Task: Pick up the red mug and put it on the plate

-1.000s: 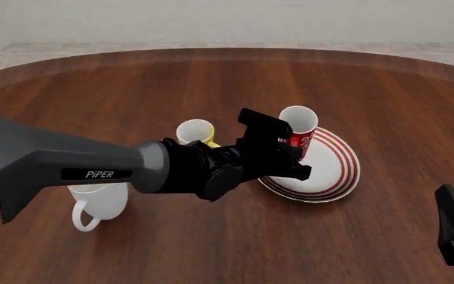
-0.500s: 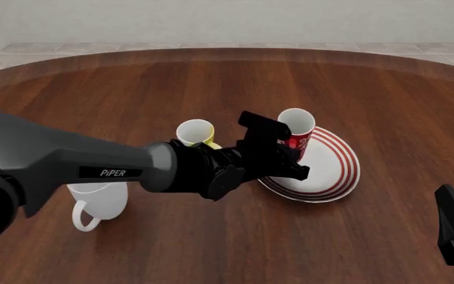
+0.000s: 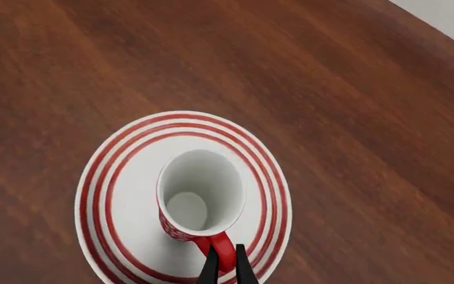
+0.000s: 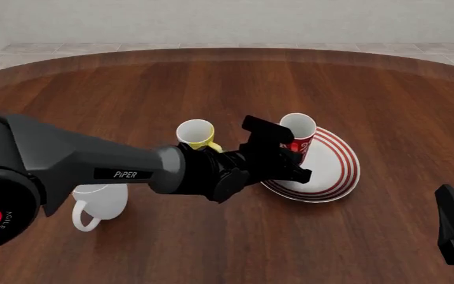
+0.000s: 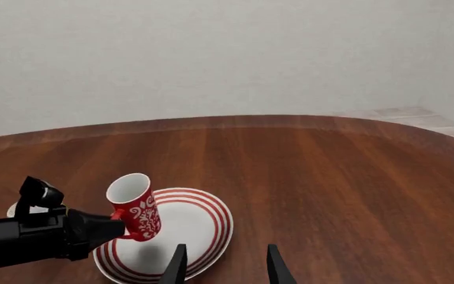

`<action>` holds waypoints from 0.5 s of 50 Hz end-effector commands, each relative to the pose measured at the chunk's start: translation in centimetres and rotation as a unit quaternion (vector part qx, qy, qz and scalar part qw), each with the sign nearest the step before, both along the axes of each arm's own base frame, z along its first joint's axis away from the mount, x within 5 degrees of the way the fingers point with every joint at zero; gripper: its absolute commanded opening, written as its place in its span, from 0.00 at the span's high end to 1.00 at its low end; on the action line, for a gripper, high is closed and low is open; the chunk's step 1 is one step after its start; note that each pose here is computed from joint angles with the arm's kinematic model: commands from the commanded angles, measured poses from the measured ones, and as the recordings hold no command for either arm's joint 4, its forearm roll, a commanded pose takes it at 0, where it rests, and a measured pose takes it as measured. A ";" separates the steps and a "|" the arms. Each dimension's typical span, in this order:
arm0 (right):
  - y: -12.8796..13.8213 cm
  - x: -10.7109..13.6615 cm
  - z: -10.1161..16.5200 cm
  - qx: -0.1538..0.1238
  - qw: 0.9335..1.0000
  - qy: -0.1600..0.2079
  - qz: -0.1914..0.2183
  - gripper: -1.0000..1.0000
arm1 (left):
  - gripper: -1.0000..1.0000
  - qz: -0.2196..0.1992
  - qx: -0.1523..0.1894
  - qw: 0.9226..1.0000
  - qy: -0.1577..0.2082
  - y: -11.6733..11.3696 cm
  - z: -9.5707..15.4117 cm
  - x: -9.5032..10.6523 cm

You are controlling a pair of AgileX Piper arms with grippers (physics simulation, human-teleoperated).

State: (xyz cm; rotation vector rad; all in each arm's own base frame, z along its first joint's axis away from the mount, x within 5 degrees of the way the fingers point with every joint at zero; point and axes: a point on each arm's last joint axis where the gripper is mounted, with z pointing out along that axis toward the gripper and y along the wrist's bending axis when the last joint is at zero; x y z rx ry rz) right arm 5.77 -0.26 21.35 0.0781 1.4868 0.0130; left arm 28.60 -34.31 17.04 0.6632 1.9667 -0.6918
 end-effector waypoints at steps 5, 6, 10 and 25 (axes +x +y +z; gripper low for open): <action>0.0 0.1 0.0 0.001 1.000 0.000 -0.001 0.00 | 1.00 -0.005 0.000 1.000 -0.006 -0.4 -0.1 0.1; 0.0 0.1 0.0 0.001 1.000 0.000 -0.001 0.00 | 1.00 -0.004 0.000 1.000 -0.005 -0.4 -0.1 0.1; 0.0 0.0 0.0 0.002 1.000 0.000 -0.001 0.00 | 1.00 -0.004 0.000 1.000 -0.004 -0.5 -0.3 0.2; 0.0 0.0 0.0 0.002 1.000 0.000 0.000 0.00 | 1.00 0.004 -0.002 1.000 0.009 -0.5 -1.3 0.5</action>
